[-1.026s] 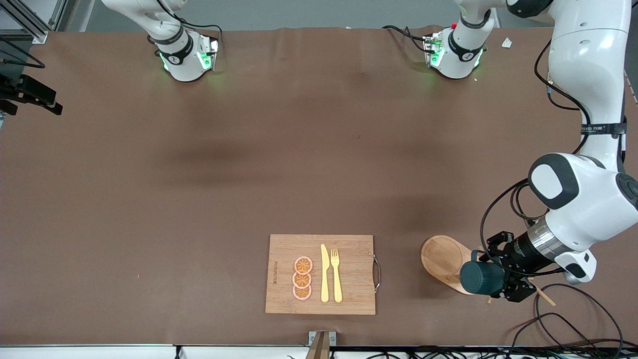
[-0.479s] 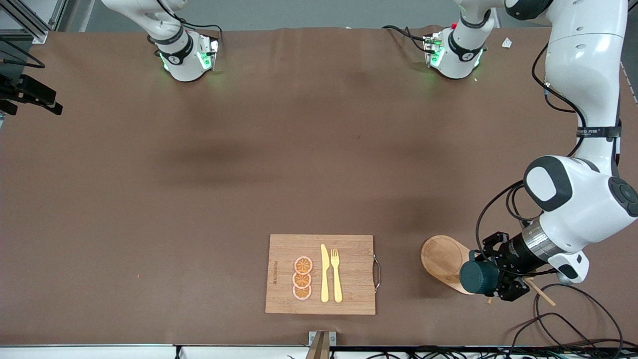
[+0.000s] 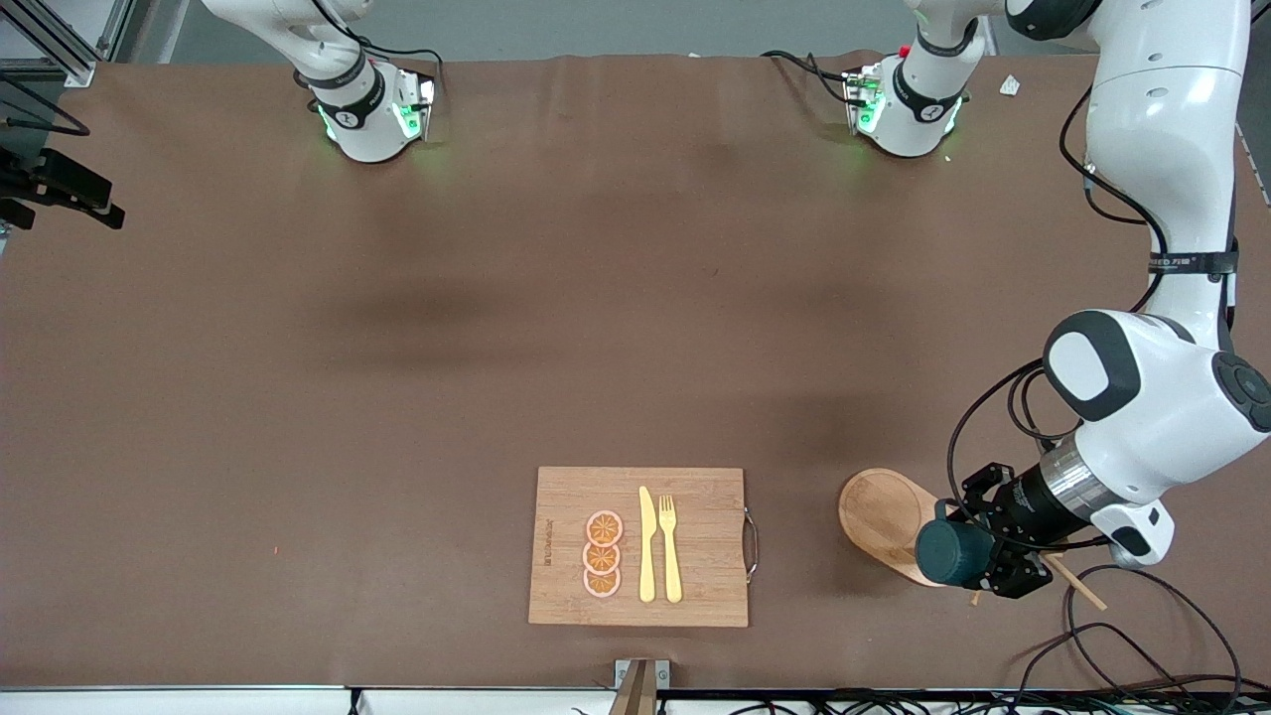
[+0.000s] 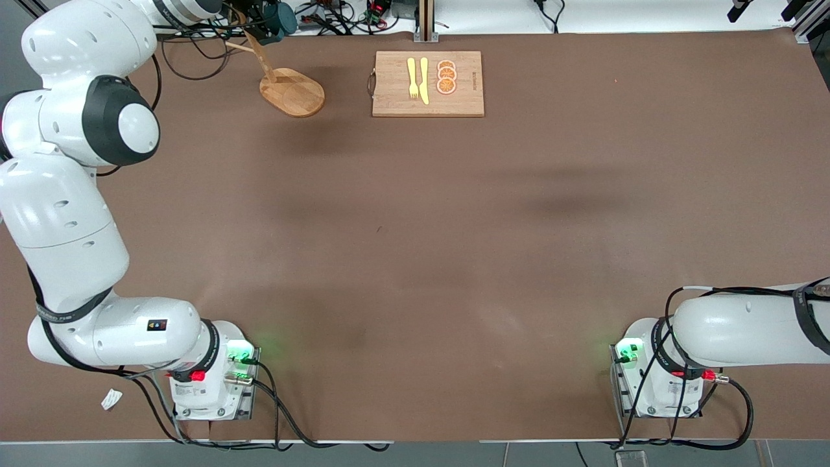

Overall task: Transfer cup from left to right arm and place
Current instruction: 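Lift the teal mug off the wooden stand with the left gripper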

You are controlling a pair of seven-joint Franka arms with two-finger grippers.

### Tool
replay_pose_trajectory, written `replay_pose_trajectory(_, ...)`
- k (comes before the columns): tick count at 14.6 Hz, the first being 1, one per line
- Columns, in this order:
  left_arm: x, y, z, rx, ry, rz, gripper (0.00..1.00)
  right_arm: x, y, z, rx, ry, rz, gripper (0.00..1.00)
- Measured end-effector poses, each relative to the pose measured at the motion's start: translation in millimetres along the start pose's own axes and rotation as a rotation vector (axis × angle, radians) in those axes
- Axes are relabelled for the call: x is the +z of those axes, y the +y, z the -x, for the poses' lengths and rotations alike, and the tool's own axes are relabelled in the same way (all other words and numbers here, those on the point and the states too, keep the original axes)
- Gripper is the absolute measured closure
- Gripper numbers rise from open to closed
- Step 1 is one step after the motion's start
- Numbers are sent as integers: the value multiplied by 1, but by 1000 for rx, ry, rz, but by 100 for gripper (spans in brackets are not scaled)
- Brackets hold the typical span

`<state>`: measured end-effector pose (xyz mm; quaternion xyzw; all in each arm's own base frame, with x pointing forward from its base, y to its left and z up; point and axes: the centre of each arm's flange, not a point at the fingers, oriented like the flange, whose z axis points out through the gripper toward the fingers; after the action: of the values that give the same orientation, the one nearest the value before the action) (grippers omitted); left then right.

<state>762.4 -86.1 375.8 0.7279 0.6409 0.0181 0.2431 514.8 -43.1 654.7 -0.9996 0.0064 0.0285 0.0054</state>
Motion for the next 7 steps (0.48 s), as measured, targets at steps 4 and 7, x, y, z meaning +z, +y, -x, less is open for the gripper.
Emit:
replay_pose_trajectory(4,-1,1,0,1,0,3,13,0,0,0,0,0,0,0)
replay_pose_trajectory(7,-4,4,9,8,-14,11,13,0,0,0,0,0,0,0)
